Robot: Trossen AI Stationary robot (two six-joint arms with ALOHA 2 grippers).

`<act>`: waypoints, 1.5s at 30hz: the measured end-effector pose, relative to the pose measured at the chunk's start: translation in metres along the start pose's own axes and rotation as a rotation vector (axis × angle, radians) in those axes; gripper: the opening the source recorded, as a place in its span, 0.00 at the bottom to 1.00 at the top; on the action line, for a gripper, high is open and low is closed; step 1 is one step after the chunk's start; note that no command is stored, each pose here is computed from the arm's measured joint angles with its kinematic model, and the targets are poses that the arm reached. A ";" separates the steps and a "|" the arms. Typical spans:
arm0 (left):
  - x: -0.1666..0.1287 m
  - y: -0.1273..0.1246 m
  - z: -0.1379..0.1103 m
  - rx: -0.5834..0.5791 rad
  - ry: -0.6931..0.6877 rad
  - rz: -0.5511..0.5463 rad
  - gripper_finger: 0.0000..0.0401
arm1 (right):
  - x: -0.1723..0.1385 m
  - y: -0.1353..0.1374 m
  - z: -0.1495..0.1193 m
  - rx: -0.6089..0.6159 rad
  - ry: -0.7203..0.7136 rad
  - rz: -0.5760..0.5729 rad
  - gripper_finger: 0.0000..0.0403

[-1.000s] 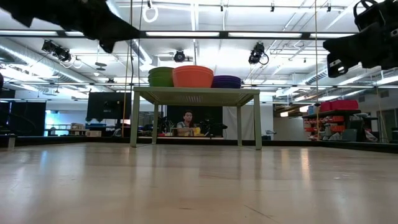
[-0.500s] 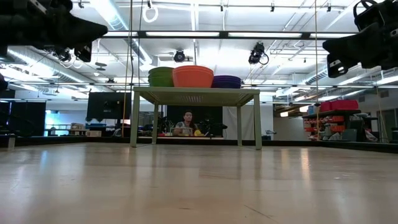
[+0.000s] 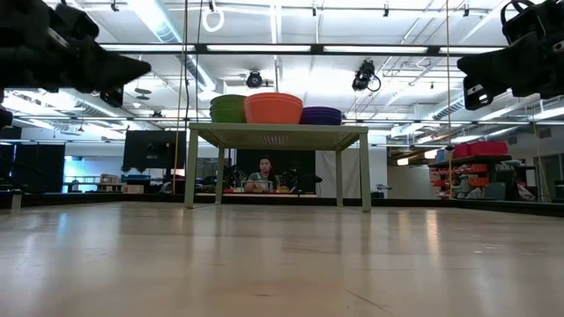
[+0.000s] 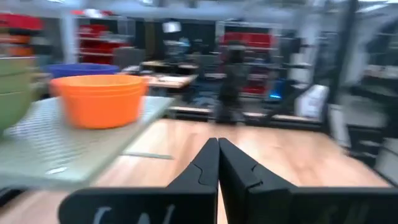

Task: Pick & Place Mini bowls
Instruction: Return to Home Position

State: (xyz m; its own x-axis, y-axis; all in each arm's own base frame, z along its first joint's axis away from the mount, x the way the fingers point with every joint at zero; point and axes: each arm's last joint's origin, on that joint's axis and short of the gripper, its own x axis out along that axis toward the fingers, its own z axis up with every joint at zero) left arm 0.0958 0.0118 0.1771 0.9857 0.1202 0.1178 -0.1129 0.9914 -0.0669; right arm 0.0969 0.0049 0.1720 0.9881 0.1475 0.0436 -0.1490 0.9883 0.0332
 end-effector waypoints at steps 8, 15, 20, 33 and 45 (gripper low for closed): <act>0.000 -0.004 -0.006 0.040 0.058 0.024 0.02 | 0.000 0.000 0.000 -0.002 -0.001 0.000 0.03; 0.000 -0.004 -0.008 0.065 0.081 0.015 0.05 | 0.000 0.000 0.000 -0.002 -0.001 0.000 0.03; 0.000 -0.004 -0.007 0.062 0.072 0.016 0.05 | 0.000 0.000 0.000 0.000 -0.001 0.000 0.03; 0.000 -0.004 -0.007 0.049 0.064 0.016 0.05 | 0.000 0.000 0.000 0.001 -0.001 0.000 0.03; 0.000 -0.004 -0.007 0.049 0.062 0.015 0.05 | -0.002 -0.009 0.001 -0.047 -0.004 -0.115 0.03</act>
State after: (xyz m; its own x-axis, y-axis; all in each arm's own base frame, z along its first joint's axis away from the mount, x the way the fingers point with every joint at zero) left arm 0.0971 0.0074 0.1709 0.9895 0.1335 0.0551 -0.1326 0.9910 -0.0195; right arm 0.0963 -0.0041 0.1724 0.9984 0.0332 0.0464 -0.0328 0.9994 -0.0086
